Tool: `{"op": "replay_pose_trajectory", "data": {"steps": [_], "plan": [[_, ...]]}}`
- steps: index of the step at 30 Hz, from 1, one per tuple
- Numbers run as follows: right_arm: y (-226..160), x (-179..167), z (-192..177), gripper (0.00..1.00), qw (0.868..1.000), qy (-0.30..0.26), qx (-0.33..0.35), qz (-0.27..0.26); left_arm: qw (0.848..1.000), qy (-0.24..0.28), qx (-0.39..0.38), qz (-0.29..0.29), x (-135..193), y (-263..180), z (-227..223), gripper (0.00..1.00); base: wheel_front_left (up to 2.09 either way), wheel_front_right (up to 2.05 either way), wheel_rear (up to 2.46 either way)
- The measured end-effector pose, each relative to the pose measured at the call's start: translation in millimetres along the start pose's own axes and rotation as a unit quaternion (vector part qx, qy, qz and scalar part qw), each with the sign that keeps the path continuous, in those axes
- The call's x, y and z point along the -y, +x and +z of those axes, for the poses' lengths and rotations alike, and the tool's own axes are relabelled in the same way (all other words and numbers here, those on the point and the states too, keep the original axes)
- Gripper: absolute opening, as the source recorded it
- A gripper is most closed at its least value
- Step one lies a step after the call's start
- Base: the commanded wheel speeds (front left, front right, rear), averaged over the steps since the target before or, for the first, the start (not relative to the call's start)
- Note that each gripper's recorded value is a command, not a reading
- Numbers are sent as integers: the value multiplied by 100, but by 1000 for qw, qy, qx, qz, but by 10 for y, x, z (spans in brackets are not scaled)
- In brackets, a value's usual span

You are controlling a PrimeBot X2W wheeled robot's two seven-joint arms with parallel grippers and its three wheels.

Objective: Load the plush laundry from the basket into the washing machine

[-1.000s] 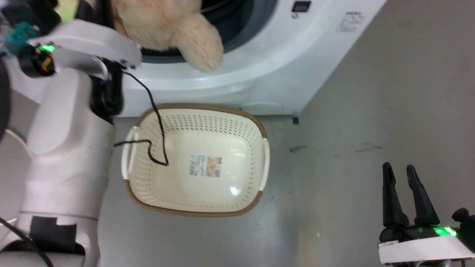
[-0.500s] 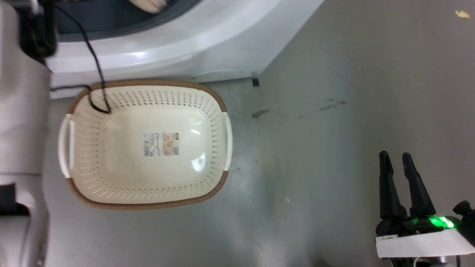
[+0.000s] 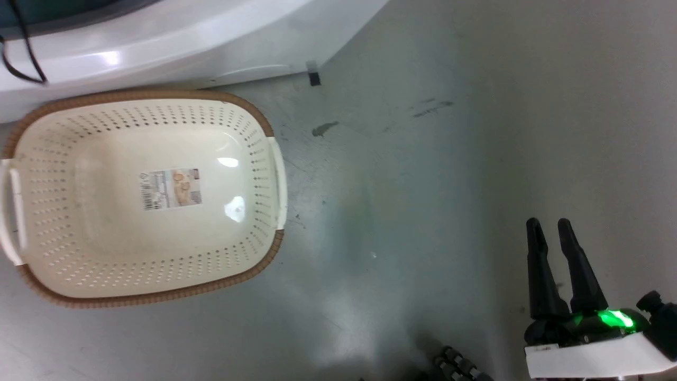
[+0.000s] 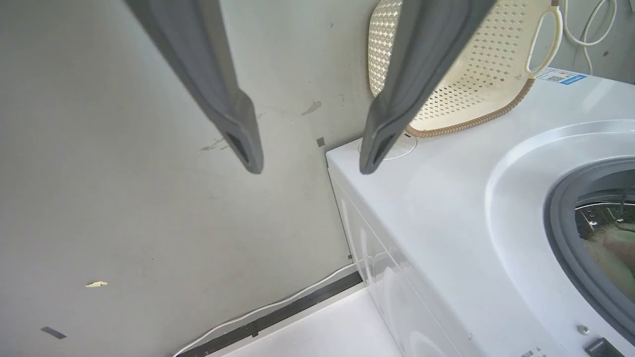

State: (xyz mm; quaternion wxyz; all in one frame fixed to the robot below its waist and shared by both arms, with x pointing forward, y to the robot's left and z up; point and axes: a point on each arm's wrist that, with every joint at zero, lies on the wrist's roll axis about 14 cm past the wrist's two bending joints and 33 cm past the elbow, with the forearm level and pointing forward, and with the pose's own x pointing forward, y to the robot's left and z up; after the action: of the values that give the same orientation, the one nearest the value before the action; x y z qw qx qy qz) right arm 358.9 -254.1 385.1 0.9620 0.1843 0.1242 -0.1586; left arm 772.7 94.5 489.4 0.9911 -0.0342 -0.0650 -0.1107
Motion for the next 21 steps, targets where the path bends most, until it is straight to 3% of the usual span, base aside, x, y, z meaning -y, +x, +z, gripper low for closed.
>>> {"op": "replay_pose_trajectory", "data": {"steps": [5, 12, 13, 14, 15, 21], "plan": [[-50, 68, -19, 100, 1000, -9, -7, -15, 1000, -6, 11, 10, -69, 162, 24, 0, 0, 0, 0], [-10, 80, -41, 100, 1000, -17, -11, -19, 998, -33, -41, 31, -148, 174, -393, 0, 0, 0, 0], [0, 68, -50, 100, 1000, -16, -12, -17, 998, -35, -43, 31, -156, 166, -414, 24, 0, 0, 0], [10, 57, -56, 100, 1000, -16, -12, -15, 998, -33, -46, 31, -163, 158, -430, 75, 0, 0, 0], [24, 44, -66, 100, 1000, -15, -13, -12, 998, -32, -47, 32, -171, 151, -434, 100, 0, 0, 0], [136, -47, -54, 100, 1000, -9, -4, 7, 998, -38, -54, 18, -95, 83, -397, 100, 0, 0, 0]]}}
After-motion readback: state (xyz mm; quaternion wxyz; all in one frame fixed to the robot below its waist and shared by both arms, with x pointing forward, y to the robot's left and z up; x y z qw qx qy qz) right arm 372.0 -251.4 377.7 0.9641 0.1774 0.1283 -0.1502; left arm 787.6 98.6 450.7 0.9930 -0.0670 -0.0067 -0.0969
